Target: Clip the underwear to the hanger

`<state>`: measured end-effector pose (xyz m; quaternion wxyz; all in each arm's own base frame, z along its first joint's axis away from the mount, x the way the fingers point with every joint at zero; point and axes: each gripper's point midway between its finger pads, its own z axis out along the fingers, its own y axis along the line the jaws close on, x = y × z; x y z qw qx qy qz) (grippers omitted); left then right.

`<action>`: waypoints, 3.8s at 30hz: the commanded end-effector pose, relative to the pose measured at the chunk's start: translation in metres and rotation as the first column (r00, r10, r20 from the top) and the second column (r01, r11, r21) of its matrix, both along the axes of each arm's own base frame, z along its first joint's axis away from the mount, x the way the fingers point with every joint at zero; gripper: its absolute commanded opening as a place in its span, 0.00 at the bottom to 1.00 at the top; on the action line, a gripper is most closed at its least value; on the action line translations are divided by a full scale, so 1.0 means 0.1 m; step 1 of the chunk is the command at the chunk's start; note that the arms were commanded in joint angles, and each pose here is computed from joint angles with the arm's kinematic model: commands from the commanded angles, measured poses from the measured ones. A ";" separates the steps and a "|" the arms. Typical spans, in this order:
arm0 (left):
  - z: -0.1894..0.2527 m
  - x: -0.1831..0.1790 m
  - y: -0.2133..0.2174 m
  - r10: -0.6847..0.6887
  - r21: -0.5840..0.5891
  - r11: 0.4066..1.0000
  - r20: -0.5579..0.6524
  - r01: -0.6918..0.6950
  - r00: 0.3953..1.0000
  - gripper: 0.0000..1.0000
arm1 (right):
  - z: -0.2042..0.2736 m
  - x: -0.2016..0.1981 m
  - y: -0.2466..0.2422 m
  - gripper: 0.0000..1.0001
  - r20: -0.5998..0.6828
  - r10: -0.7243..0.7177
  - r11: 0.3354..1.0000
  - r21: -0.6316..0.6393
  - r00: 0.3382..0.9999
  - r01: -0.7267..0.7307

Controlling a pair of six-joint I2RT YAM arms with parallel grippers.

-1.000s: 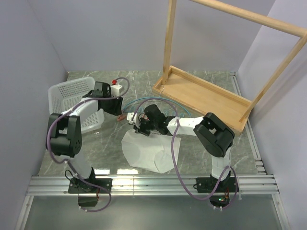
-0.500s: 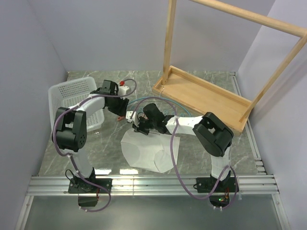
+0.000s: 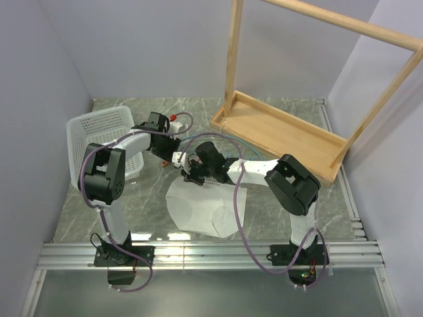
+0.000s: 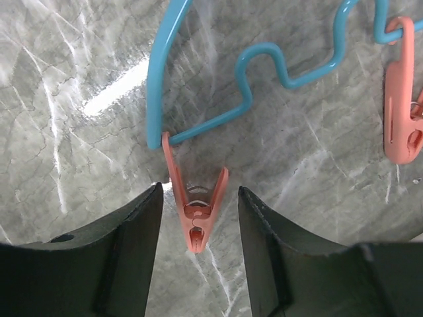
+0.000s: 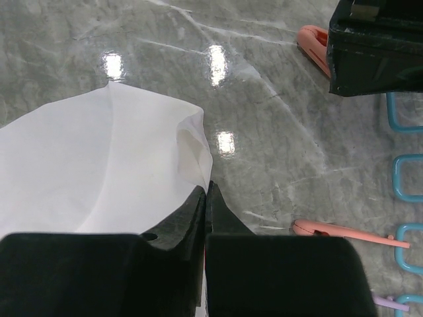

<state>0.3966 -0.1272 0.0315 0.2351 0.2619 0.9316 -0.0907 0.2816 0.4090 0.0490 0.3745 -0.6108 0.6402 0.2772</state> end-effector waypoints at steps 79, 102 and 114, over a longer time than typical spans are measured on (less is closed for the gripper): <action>0.38 0.17 -0.57 0.313 -0.495 0.783 -0.209 -0.377 0.926 0.00 | 0.00 0.12 0.07 0.00 -0.658 -0.340 0.920 -0.083 0.672 0.384; 0.50 0.21 -0.56 0.332 -0.554 0.742 -0.186 -0.377 0.925 0.00 | -0.15 0.29 0.02 0.00 -0.759 -0.434 0.858 -0.186 0.485 0.478; 0.54 0.18 -0.56 0.320 -0.567 0.744 -0.163 -0.354 0.933 0.00 | -0.13 0.36 0.09 0.00 -0.773 -0.444 0.848 -0.200 0.453 0.490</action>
